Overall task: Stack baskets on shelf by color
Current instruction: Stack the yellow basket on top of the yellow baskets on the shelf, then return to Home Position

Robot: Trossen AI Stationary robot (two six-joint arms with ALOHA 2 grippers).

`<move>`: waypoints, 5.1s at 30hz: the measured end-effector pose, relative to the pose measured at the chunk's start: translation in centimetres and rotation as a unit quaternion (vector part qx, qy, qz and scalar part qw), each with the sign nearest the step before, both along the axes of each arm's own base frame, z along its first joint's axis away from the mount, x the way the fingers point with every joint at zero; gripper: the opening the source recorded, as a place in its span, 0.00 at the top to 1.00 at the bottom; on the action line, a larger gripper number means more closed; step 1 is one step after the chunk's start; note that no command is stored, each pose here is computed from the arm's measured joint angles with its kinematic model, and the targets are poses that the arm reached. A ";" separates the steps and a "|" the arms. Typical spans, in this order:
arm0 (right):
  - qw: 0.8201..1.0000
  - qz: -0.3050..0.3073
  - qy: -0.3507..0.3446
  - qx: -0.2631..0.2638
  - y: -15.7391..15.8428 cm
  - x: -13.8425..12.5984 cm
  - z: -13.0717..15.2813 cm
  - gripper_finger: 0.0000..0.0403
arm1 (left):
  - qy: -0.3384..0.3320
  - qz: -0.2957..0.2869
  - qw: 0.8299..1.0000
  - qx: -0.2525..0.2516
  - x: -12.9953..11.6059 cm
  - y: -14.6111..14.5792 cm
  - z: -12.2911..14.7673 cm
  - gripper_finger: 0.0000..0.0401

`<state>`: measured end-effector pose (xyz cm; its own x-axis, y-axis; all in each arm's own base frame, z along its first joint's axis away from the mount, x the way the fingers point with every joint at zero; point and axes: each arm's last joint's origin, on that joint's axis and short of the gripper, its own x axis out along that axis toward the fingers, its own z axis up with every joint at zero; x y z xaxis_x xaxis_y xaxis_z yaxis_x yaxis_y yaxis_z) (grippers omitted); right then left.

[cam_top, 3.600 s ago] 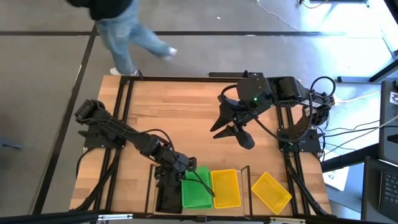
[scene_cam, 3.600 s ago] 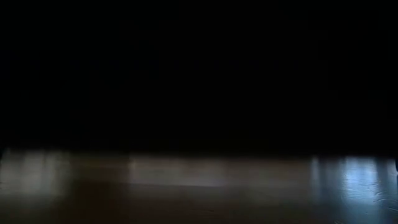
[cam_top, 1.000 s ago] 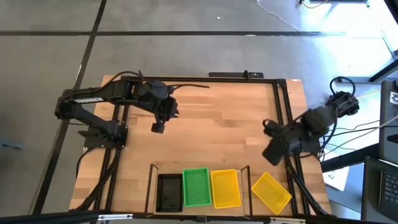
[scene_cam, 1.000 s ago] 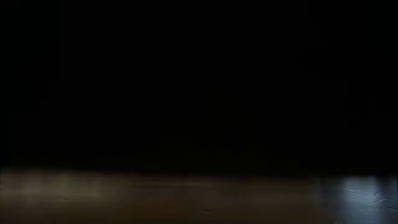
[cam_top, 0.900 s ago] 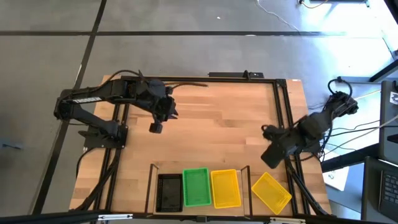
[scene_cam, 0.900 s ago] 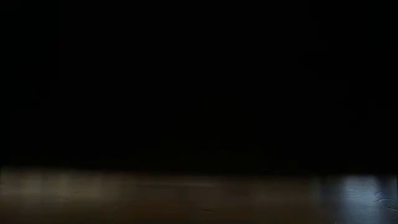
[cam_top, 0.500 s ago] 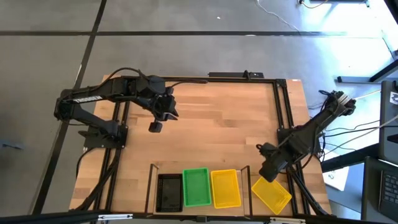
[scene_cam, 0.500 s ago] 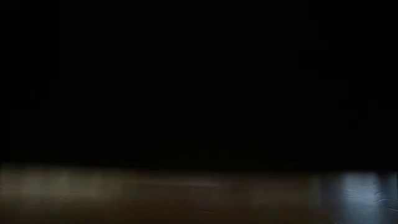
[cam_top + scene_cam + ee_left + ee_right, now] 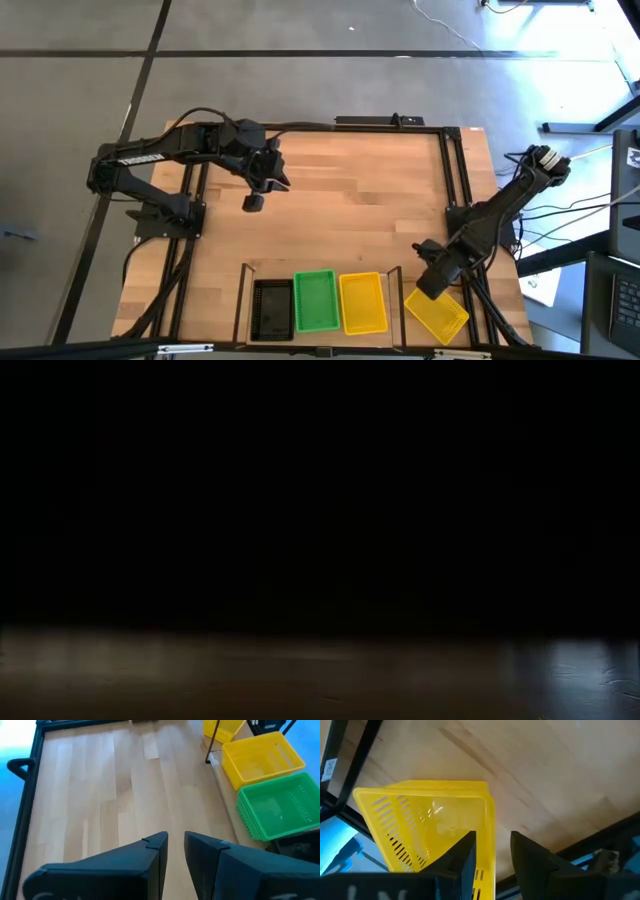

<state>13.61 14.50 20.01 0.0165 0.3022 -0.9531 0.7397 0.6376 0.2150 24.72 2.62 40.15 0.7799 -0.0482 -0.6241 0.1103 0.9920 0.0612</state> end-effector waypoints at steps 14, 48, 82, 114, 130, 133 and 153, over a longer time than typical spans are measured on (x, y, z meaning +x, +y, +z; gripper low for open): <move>1.000 0.000 -0.024 0.017 0.1 0.0 -4.2 0.71 | 0.000 0.003 1.000 -0.001 0.0 0.0 0.0 0.86; 0.976 -0.192 0.035 -0.095 -3.8 1.9 13.7 1.00 | 0.008 -0.079 0.997 0.023 -0.2 -0.4 -0.2 0.86; 0.949 -0.284 -0.130 0.032 -1.2 10.8 16.3 1.00 | 0.032 -0.122 0.990 0.064 -0.6 -0.5 -0.7 0.86; 0.958 -0.287 0.002 -0.023 2.3 16.4 7.9 0.94 | 0.051 -0.133 0.987 0.071 -0.9 -0.5 -1.0 0.86; 0.957 -0.289 0.018 0.014 1.9 16.7 9.1 0.87 | 0.054 -0.135 0.986 0.076 -0.9 -0.5 -1.0 0.86; 0.957 -0.289 0.023 0.010 1.8 16.5 10.1 0.87 | 0.049 -0.134 0.987 0.077 -1.3 -0.5 -0.8 0.86; 0.911 -0.004 -0.293 -0.291 -1.6 16.3 21.2 0.88 | -0.028 -0.045 0.999 -0.006 -6.9 -1.2 2.7 0.86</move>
